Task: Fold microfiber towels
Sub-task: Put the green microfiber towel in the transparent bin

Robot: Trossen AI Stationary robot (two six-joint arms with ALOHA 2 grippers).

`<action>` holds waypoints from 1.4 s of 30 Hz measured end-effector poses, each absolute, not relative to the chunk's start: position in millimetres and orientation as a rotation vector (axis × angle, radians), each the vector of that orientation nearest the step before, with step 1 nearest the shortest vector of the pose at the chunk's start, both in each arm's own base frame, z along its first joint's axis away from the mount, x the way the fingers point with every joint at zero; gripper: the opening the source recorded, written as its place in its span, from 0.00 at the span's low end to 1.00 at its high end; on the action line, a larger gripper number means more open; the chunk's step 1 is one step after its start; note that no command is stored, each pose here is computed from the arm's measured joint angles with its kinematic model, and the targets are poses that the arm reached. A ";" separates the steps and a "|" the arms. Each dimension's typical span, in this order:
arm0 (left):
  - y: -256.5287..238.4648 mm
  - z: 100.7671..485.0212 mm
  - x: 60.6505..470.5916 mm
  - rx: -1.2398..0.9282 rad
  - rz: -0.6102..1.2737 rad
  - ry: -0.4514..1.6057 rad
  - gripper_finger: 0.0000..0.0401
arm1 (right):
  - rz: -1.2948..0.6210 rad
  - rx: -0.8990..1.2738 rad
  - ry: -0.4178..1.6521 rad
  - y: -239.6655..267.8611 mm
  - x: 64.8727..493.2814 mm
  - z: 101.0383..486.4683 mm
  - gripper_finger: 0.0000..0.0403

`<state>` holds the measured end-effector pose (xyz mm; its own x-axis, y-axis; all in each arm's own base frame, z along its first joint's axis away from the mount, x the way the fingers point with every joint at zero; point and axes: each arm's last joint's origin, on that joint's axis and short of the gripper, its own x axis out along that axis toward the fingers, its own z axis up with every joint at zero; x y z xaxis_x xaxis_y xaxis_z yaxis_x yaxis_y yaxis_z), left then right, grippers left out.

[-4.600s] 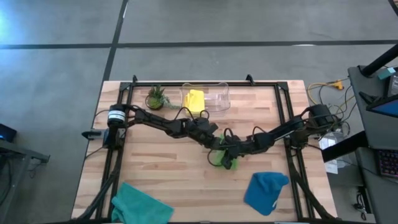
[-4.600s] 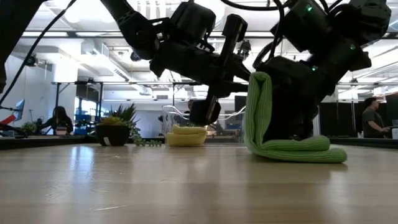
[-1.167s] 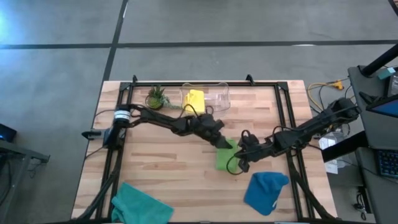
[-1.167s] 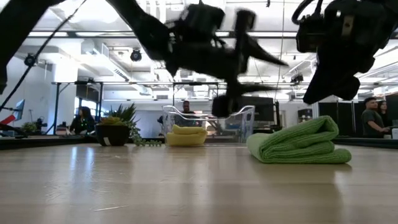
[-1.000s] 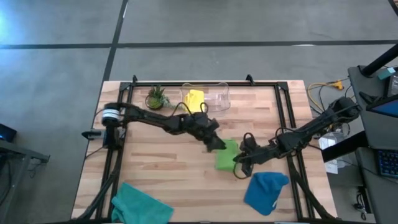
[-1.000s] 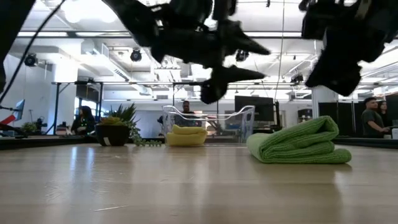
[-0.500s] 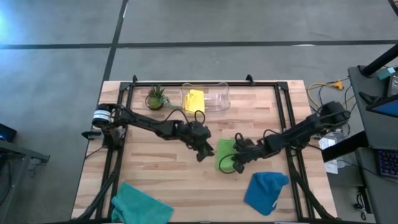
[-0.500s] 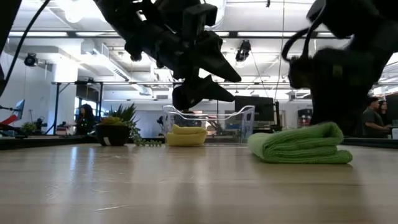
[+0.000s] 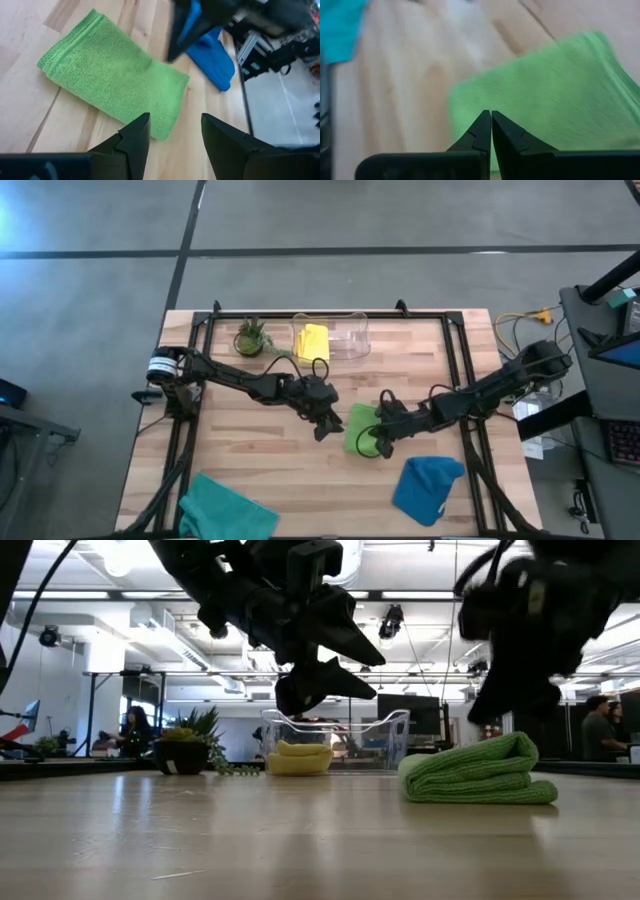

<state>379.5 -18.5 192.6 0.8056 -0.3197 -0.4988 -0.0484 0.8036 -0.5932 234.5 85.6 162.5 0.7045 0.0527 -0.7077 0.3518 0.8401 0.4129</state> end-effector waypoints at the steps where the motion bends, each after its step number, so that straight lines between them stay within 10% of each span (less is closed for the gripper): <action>1: -19.0 190.9 378.4 -0.621 -0.159 0.636 0.40 | -0.139 0.525 0.767 88.7 234.8 166.2 0.02; 9: -20.1 180.7 372.1 -0.614 -0.185 0.677 0.40 | 0.100 0.259 0.747 116.3 236.7 180.7 0.08; 22: -24.2 179.3 370.4 -0.619 -0.217 0.691 0.40 | 0.231 -0.144 0.844 123.9 241.8 171.4 0.52; 42: -26.9 179.8 369.8 -0.641 -0.217 0.697 0.40 | 0.328 -0.216 1.043 130.5 248.8 124.4 0.48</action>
<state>369.8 -26.9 179.8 0.7541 -0.3910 -0.5277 -0.0217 0.7882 -0.6151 248.8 130.5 124.4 0.4615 0.1623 -0.8722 -0.3653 0.9307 -0.0201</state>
